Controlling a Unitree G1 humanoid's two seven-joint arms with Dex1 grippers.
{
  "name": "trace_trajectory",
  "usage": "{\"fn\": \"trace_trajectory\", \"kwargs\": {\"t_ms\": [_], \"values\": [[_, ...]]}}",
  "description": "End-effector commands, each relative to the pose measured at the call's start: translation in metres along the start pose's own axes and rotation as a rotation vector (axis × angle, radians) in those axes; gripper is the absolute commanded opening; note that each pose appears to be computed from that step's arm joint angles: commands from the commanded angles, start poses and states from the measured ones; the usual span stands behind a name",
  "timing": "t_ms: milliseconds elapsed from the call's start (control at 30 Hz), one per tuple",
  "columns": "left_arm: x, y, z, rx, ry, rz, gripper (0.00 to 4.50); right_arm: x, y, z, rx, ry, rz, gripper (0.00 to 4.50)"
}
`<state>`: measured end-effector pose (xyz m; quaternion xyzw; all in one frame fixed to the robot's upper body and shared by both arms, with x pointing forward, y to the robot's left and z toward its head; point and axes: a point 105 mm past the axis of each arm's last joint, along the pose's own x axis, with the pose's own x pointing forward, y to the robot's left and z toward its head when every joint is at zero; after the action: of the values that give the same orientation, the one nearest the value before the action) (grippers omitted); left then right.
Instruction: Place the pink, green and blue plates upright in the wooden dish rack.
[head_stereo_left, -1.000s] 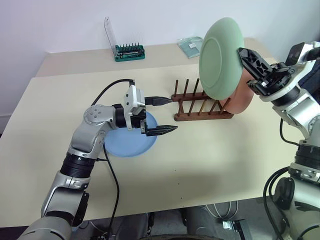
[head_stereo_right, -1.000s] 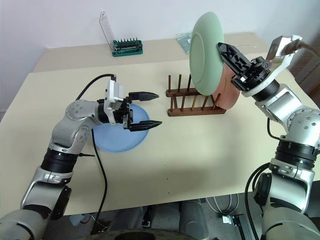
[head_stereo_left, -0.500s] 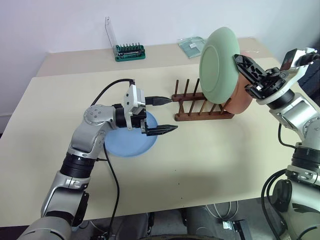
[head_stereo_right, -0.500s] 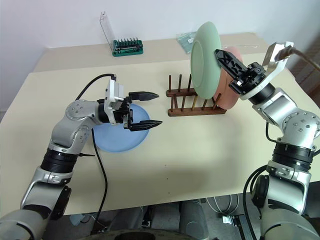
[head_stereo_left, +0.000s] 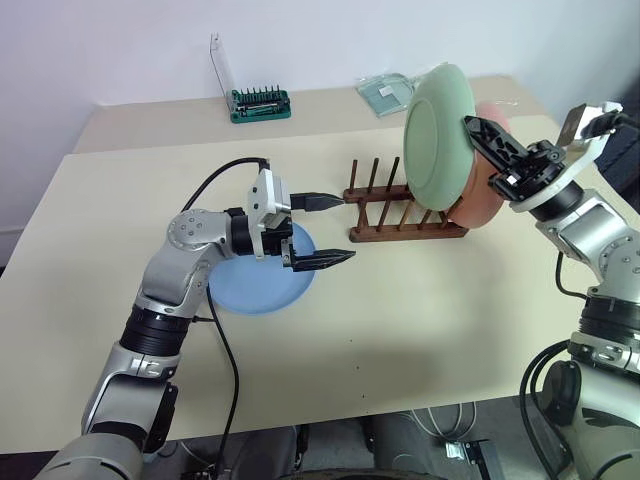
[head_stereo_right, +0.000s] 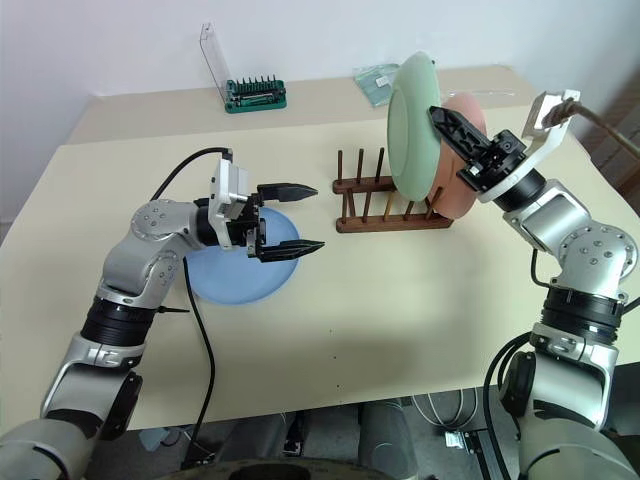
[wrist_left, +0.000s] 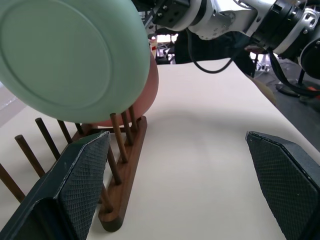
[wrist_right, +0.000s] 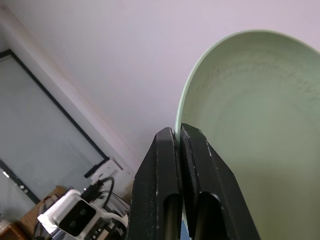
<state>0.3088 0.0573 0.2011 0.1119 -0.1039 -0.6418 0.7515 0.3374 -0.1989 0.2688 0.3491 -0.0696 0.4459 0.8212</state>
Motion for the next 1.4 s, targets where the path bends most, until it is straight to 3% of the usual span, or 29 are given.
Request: {"fn": "trace_trajectory", "kwargs": {"t_ms": [33, 433, 533, 767, 1200, 1400], "values": [[-0.002, 0.001, 0.018, 0.057, -0.036, 0.001, 4.50, -0.002, 0.005, 0.006, -0.014, -0.030, 0.025, 0.06], [-0.002, 0.001, 0.017, 0.056, -0.033, 0.002, 4.50, -0.008, -0.002, 0.001, -0.024, -0.009, 0.001, 0.06], [-0.002, 0.001, 0.017, 0.055, -0.032, 0.002, 4.50, -0.008, -0.003, 0.004, -0.041, -0.020, -0.002, 0.88], [-0.001, 0.001, 0.017, 0.049, -0.031, 0.002, 4.50, -0.004, 0.000, 0.009, -0.100, -0.024, -0.009, 4.42], [-0.001, 0.001, 0.017, 0.048, -0.035, 0.000, 4.50, -0.003, 0.009, 0.024, -0.238, -0.062, 0.010, 4.47], [-0.002, 0.002, 0.017, 0.046, -0.032, 0.009, 4.50, -0.008, 0.051, 0.027, -0.399, -0.077, 0.181, 4.47]]}}
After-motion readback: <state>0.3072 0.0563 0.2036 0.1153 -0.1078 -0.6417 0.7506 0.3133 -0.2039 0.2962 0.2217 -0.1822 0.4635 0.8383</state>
